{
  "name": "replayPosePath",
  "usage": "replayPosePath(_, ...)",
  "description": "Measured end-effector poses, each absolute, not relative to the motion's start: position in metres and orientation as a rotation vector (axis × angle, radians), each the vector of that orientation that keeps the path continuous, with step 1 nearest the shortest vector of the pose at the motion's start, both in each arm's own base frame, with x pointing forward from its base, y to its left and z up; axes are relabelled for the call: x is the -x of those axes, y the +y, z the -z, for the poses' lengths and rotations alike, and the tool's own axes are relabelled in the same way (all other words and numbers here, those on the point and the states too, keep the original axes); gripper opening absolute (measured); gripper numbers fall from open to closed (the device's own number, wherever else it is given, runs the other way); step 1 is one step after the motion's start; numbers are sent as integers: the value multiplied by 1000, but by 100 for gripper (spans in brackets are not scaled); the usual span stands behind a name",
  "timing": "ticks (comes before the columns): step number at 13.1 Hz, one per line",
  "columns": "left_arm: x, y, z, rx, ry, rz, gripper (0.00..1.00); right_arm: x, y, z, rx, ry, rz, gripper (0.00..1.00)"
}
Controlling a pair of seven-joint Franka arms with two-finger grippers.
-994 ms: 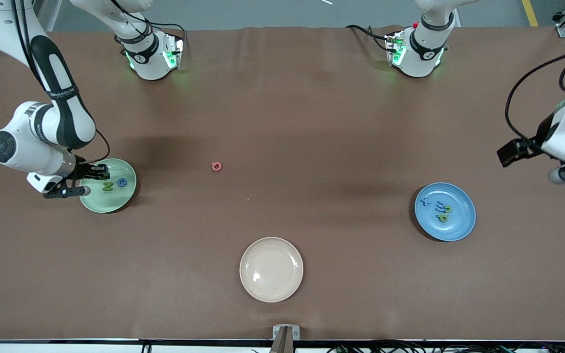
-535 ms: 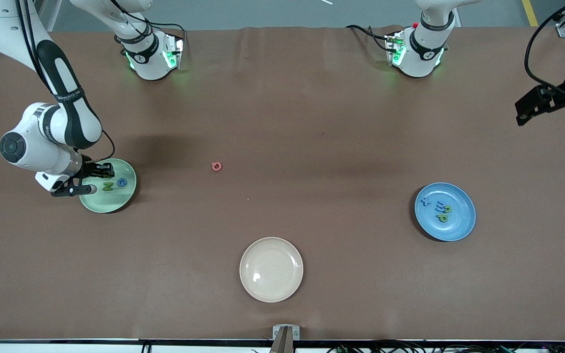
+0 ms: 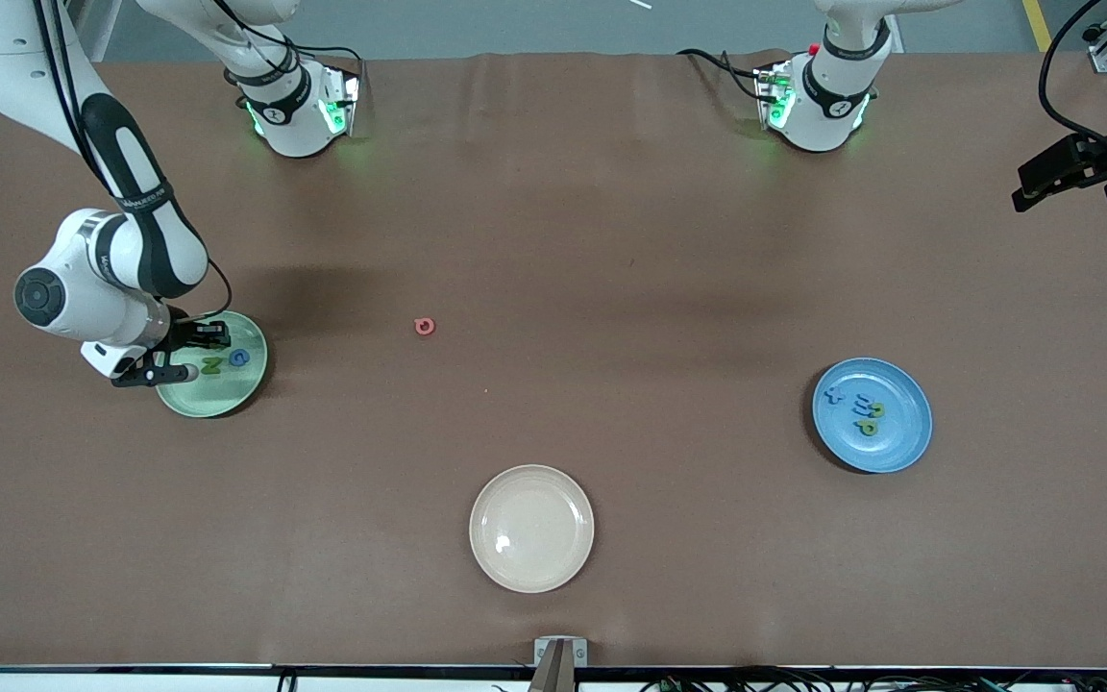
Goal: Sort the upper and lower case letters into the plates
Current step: 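Release the B and move the right gripper to the pink Q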
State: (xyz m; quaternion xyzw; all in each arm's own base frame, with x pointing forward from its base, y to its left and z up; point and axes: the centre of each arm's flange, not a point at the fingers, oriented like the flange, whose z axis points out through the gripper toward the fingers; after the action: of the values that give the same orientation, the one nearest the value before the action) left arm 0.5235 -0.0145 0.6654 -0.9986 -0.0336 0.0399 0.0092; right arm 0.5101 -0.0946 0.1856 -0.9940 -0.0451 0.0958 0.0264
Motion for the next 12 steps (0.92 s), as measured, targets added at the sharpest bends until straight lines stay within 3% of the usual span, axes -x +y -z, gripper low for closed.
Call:
replayPosePath(2, -527, -7, -662, 3120, -126, -109, 100, -509, -94, -180, 3069, -141, -309, 35)
replayPosePath(3, -529, -6, -658, 3120, -130, -114, 100, -509, -93, -179, 3068, -142, -312, 40)
replayPosePath(7, -536, -9, -644, 3121, -120, -120, 100, -512, -88, -194, 3051, -155, -344, 85)
replayPosePath(9, -535, -12, -645, 3121, -110, -113, 100, -524, -66, -235, 3048, -151, -334, 100)
replayPosePath(12, -534, -16, -646, 3121, -100, -110, 100, -524, 21, -287, 3076, -75, -337, 100)
